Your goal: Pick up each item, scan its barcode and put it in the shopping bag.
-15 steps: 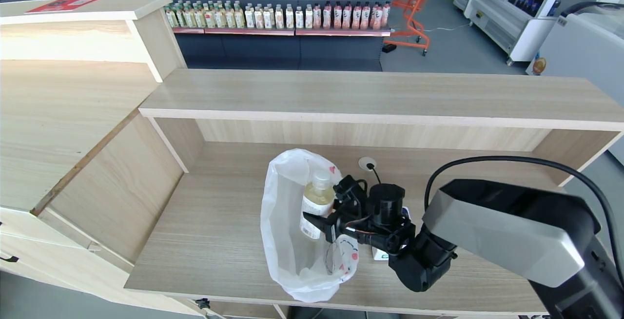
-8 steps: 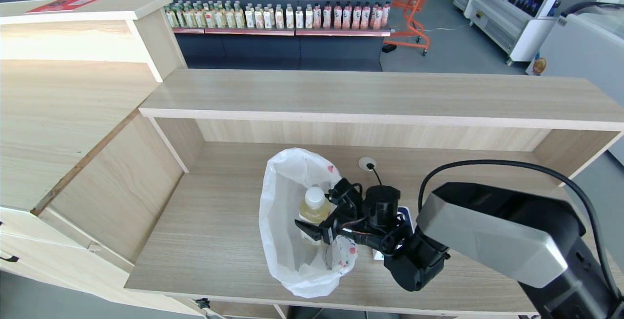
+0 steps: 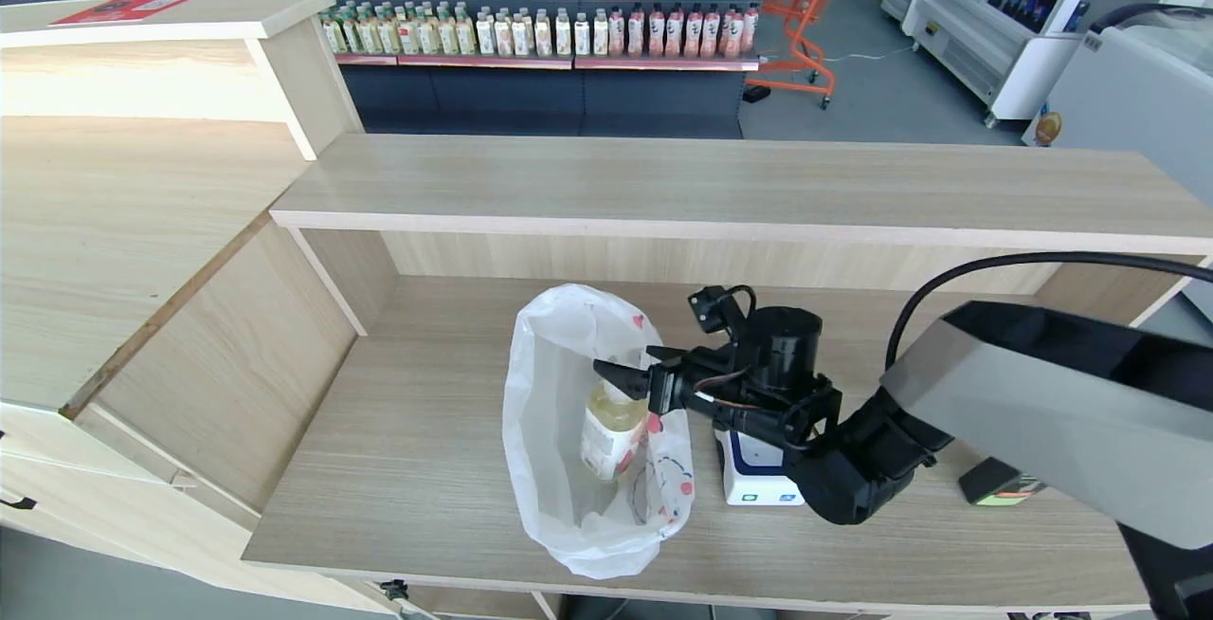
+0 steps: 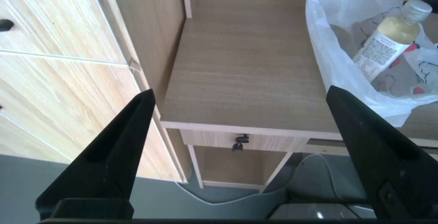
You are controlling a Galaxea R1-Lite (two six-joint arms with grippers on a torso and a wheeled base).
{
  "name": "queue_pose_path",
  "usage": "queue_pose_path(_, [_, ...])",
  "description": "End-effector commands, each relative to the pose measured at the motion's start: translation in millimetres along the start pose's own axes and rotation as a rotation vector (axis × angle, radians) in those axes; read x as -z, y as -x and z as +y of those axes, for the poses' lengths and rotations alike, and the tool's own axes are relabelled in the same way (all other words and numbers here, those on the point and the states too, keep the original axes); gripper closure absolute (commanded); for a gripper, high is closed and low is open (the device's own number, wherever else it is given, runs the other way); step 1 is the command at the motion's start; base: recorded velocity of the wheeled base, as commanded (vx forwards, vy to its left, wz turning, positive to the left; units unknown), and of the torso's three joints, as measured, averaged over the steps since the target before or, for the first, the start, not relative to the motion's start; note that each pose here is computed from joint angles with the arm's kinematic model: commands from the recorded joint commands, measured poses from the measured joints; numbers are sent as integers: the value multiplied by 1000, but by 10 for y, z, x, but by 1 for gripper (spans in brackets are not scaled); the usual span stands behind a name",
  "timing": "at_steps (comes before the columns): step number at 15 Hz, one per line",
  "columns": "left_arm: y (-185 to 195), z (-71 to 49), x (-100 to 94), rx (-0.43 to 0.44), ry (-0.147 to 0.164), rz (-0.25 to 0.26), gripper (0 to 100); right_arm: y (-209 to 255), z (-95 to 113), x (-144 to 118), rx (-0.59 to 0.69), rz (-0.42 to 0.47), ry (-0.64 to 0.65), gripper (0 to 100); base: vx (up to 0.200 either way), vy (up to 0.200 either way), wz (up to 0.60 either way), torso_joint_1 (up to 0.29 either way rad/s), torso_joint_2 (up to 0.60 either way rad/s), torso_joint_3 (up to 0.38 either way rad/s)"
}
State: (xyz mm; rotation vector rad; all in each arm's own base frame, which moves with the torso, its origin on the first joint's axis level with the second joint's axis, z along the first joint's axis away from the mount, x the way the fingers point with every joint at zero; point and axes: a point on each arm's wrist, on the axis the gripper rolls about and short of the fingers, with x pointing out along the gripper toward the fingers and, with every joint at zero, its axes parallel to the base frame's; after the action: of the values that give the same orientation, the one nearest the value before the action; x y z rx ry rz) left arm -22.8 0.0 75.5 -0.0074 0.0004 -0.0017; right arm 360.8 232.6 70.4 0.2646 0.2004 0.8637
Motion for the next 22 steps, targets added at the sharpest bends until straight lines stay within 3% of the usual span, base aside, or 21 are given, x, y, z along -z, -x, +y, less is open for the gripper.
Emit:
queue_pose_path(1, [0, 0, 0, 0, 0, 0, 0, 312, 123, -374, 41, -48, -74, 0, 0, 0, 0, 0, 0, 0])
queue_pose_path(6, [0, 0, 0, 0, 0, 0, 0, 1201, -48, -369, 253, -2, -170, 0, 0, 0, 0, 0, 0, 0])
queue_pose_path(8, [0, 0, 0, 0, 0, 0, 0, 1637, -125, -415, 368, -12, -120, 0, 0, 0, 0, 0, 0, 0])
queue_pose_path(10, [0, 0, 0, 0, 0, 0, 0, 2018, 33, -520, 405, -50, -89, 0, 0, 0, 0, 0, 0, 0])
queue_pose_path(14, [0, 0, 0, 0, 0, 0, 0, 2540, 280, -510, 697, 13, -55, 0, 0, 0, 0, 0, 0, 0])
queue_pose_path(17, [0, 0, 0, -2, 0, 0, 0, 2673, 363, -560, 703, -33, -50, 0, 0, 0, 0, 0, 0, 0])
queue_pose_path(22, [0, 0, 0, 1, 0, 0, 0, 2905, 502, -413, 720, 10, -66, 0, 0, 0, 0, 0, 0, 0])
